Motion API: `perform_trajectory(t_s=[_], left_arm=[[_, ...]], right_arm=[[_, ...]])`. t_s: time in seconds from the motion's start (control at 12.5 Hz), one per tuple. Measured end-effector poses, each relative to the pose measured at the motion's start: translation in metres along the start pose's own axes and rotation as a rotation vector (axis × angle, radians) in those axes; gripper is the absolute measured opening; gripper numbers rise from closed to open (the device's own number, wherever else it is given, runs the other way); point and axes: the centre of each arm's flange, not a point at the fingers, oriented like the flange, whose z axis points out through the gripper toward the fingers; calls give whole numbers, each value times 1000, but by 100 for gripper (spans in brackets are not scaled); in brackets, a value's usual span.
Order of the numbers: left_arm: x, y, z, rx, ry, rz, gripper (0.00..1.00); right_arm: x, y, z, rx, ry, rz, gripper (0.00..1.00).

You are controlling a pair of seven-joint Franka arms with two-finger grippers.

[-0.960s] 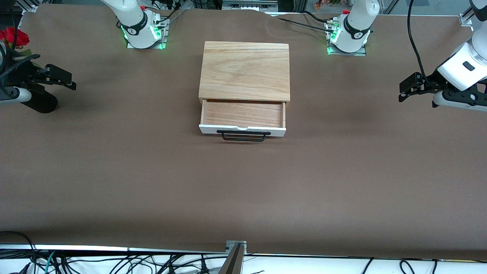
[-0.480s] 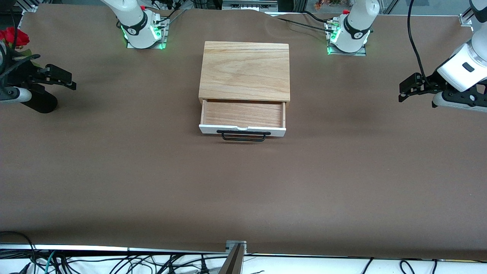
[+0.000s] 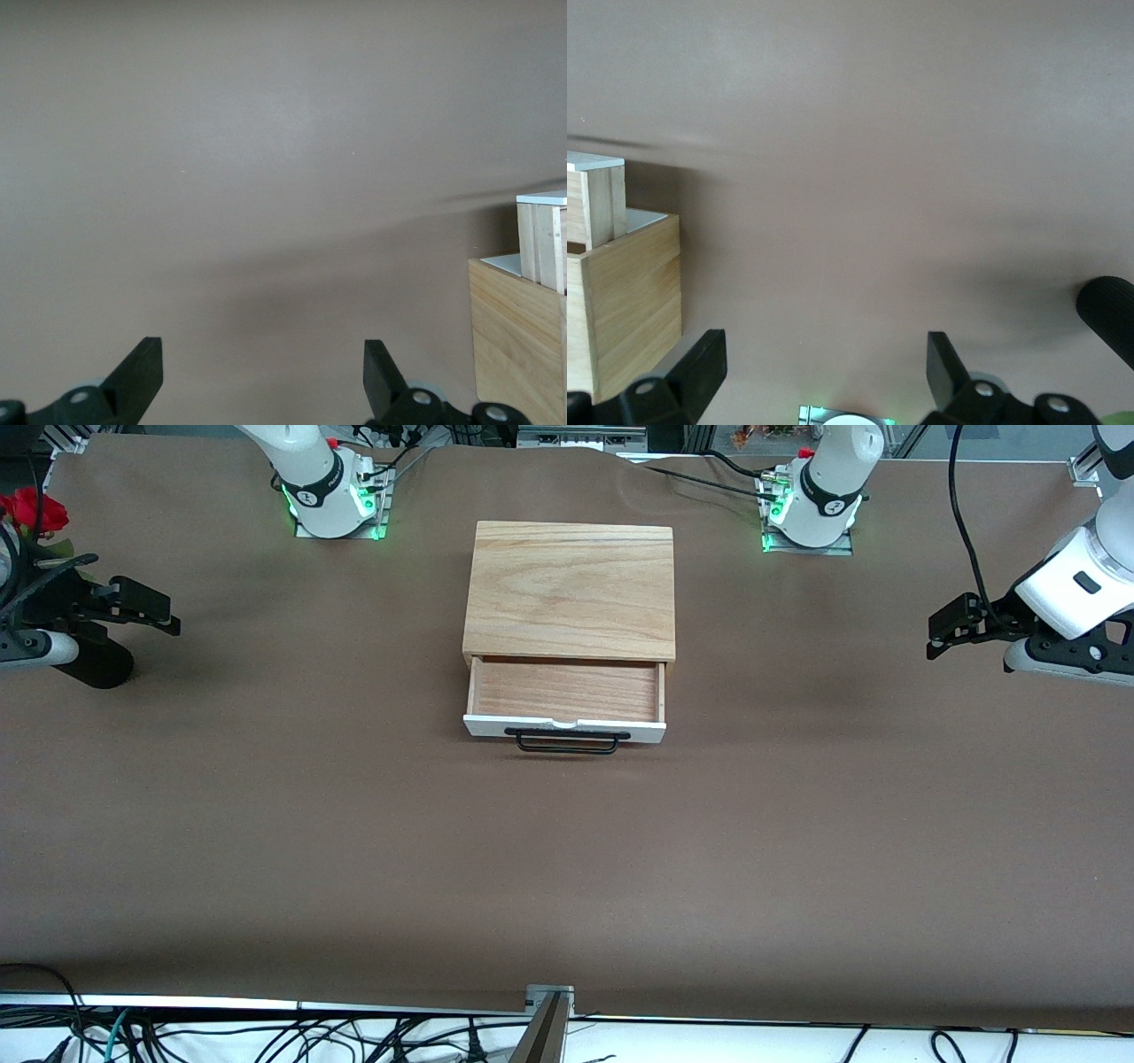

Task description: Close drawer with both arms simultaneously

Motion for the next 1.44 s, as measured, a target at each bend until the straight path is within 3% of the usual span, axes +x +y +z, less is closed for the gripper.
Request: perform_trajectory(t_s=[1.44], left_arm=[[-2,1,1,-3,-16,2,100]], right_arm=[[0,-4,3,0,-7,-8,100]])
